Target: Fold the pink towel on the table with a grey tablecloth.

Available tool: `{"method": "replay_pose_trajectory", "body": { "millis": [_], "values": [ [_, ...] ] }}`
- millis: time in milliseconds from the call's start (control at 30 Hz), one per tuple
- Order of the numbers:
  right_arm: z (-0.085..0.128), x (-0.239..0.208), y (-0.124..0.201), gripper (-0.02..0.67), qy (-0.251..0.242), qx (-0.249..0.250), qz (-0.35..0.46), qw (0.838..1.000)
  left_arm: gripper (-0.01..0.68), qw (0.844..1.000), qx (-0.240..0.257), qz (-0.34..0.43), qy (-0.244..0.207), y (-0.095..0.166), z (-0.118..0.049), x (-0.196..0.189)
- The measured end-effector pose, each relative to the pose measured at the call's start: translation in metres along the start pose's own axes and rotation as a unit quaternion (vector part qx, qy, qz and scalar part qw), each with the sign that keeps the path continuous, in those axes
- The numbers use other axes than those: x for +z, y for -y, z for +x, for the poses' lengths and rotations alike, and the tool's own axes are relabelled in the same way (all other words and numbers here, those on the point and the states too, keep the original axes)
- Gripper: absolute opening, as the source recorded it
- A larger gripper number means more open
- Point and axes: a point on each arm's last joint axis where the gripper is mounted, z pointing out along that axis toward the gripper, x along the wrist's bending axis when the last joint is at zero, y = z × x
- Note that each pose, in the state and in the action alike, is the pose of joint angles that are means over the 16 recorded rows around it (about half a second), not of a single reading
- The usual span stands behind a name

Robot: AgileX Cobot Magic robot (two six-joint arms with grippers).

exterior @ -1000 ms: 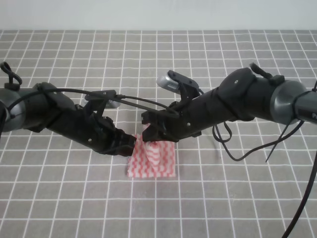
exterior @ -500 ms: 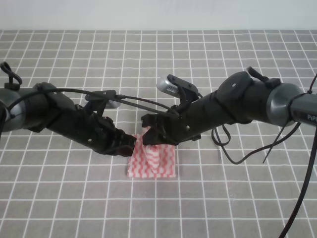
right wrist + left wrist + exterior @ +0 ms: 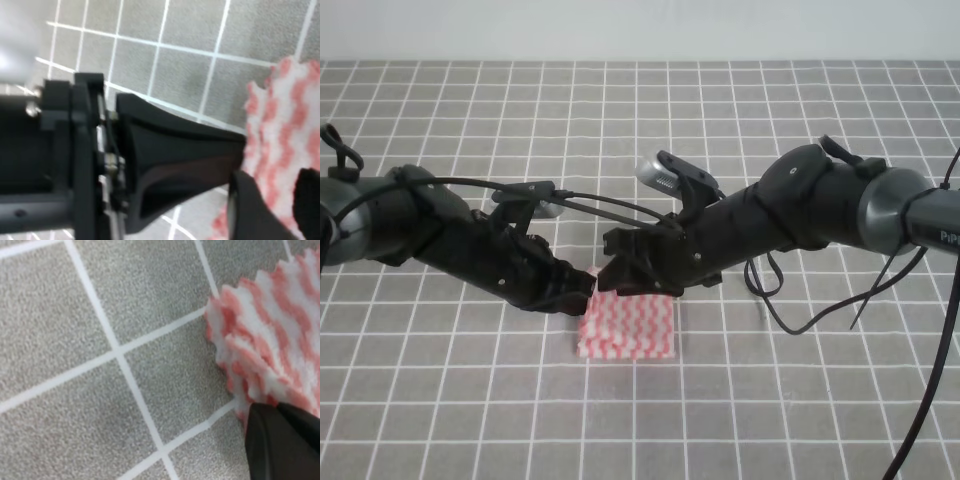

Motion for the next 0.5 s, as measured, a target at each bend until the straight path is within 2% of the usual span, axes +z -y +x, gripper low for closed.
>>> {"method": "replay_pose_trajectory", "body": {
  "millis": [67, 233, 500],
  "values": [
    [0.0, -0.001, 0.0, 0.196, -0.002, 0.0, 0.002, 1.0, -0.002, 1.0, 0.001, -0.004, -0.001, -0.001, 0.0, -0.003],
    [-0.001, -0.003, -0.001, 0.202, -0.002, -0.006, 0.011, 1.0, -0.002, 1.0, 0.006, -0.022, -0.006, -0.006, -0.002, -0.016],
    [-0.009, -0.007, 0.001, 0.096, 0.024, -0.028, 0.047, 0.998, -0.002, 0.999, 0.028, -0.027, 0.005, -0.009, -0.015, -0.031]
  ]
}}
